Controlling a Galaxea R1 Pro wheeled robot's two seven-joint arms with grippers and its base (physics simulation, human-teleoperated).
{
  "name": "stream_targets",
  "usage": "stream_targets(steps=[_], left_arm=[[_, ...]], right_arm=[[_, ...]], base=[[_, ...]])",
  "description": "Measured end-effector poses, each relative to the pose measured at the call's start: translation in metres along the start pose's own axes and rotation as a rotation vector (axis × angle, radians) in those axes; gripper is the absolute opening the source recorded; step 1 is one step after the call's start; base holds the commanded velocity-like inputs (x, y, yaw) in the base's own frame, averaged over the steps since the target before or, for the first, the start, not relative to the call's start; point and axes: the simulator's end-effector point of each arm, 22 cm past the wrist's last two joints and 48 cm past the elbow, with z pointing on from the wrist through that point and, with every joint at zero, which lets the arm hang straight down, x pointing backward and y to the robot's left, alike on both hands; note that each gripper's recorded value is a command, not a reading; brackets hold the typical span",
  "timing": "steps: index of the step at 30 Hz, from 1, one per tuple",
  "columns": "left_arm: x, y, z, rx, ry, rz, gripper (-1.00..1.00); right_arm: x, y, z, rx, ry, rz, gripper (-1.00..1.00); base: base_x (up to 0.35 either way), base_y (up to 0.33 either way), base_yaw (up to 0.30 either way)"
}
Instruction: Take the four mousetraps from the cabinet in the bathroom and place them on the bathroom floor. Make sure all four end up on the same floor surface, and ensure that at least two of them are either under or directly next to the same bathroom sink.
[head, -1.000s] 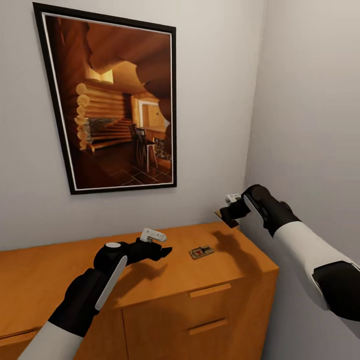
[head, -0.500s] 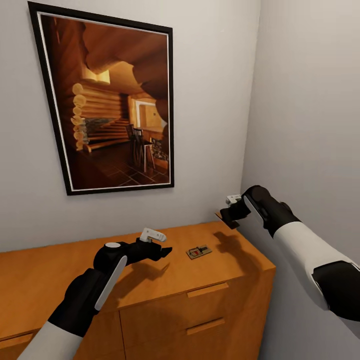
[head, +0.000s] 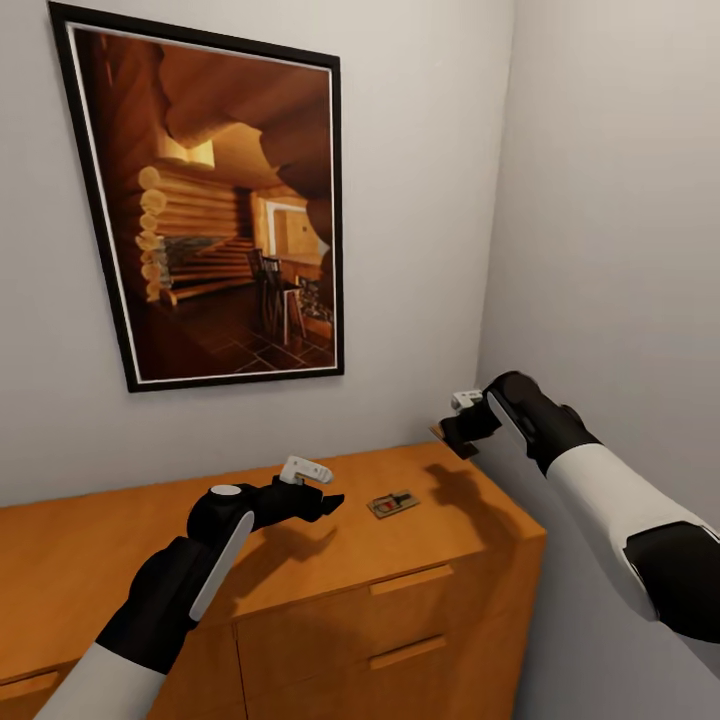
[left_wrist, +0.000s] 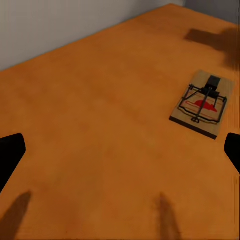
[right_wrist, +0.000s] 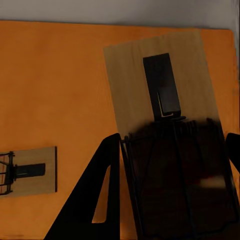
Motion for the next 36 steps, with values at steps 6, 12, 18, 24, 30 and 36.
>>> stream_targets(steps=[6, 12, 18, 24, 30, 36], left_arm=[[-0.0015, 0.0001, -0.0013, -0.002, -0.003, 0.003, 1.00], [-0.0032, -0.0013, -0.0024, 0.000, -0.006, 0.004, 1.00], [-0.0041, -0.0009, -0.0038, -0.001, -0.007, 0.007, 1.00], [-0.0043, -0.0004, -0.0043, -0.002, -0.008, 0.008, 1.00], [-0.0055, -0.0006, -0.0048, -0.002, -0.011, 0.009, 1.00], [-0.0057, 0.0000, -0.0051, -0.003, -0.012, 0.010, 1.00]], right_arm=[[-0.0007, 0.0004, -0.0019, 0.000, -0.002, 0.000, -1.00], [-0.0016, 0.0010, -0.0039, 0.001, -0.005, -0.002, -1.00], [-0.0027, 0.0015, -0.0058, 0.003, -0.008, -0.005, -1.00], [-0.0029, 0.0013, -0.0063, 0.003, -0.009, -0.004, -1.00], [-0.0025, 0.0004, -0.0063, 0.005, -0.008, -0.004, -1.00], [-0.0025, 0.0004, -0.0066, 0.005, -0.008, -0.004, -1.00]], base=[[0.000, 0.000, -0.213], [0.000, 0.000, -0.227], [0.000, 0.000, -0.168], [0.000, 0.000, -0.022], [0.000, 0.000, -0.003], [0.075, 0.000, 0.000]])
